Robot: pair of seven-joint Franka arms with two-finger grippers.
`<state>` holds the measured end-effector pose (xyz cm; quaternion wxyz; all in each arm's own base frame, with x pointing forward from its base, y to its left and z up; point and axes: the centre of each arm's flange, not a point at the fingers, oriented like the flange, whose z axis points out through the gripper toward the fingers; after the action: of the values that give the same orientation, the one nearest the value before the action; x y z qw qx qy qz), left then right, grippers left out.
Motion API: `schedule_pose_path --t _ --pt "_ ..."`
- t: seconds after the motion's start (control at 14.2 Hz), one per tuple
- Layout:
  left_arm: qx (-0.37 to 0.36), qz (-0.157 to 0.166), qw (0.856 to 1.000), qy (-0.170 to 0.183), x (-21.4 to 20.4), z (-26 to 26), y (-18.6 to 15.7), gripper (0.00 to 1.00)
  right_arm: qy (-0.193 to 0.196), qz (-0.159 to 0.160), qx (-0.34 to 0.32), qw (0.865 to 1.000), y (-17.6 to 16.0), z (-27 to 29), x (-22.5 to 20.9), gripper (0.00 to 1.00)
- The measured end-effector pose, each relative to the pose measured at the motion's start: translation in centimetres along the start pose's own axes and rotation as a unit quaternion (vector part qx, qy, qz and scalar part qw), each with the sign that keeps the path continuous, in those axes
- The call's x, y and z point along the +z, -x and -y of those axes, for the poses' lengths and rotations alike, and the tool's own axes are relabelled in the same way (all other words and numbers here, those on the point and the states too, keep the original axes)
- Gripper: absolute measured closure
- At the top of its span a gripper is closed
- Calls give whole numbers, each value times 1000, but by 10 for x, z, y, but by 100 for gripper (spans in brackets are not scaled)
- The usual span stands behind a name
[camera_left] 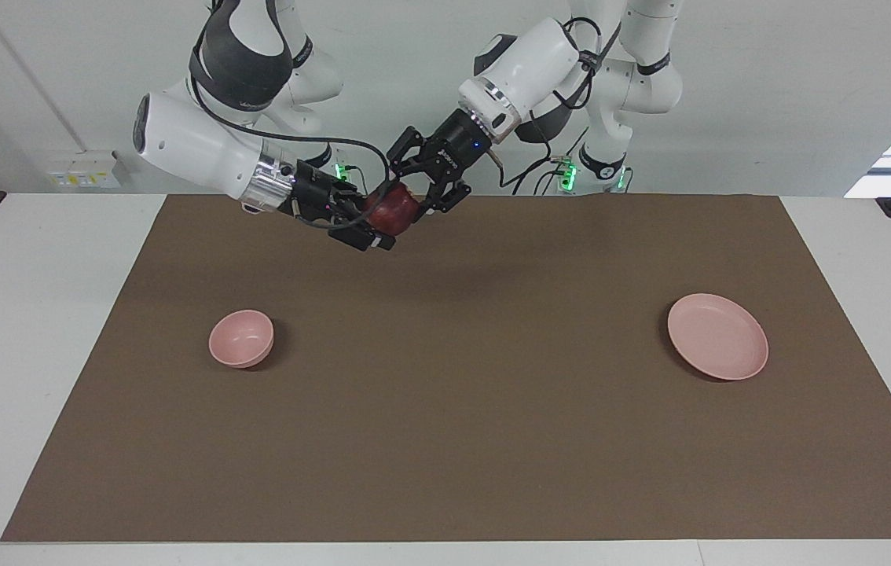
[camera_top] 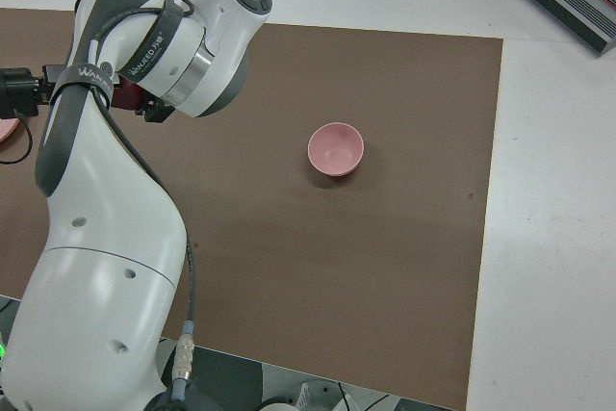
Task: Move apple from plate to bowl
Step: 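Close the right gripper on the apple held by the left gripper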
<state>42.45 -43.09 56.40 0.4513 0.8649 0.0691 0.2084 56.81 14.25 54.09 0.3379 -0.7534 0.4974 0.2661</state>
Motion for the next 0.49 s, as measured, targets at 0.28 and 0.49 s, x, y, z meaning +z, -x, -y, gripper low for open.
schedule_pose_path --t 0.28,0.49 --pt "-3 0 1000 1 0 -1 -1 28 -1 1 -6 1000 8 0 -3 0" --pt "-4 1 1000 0 2 1 0 28 1 3 -11 1000 14 -1 -2 0"
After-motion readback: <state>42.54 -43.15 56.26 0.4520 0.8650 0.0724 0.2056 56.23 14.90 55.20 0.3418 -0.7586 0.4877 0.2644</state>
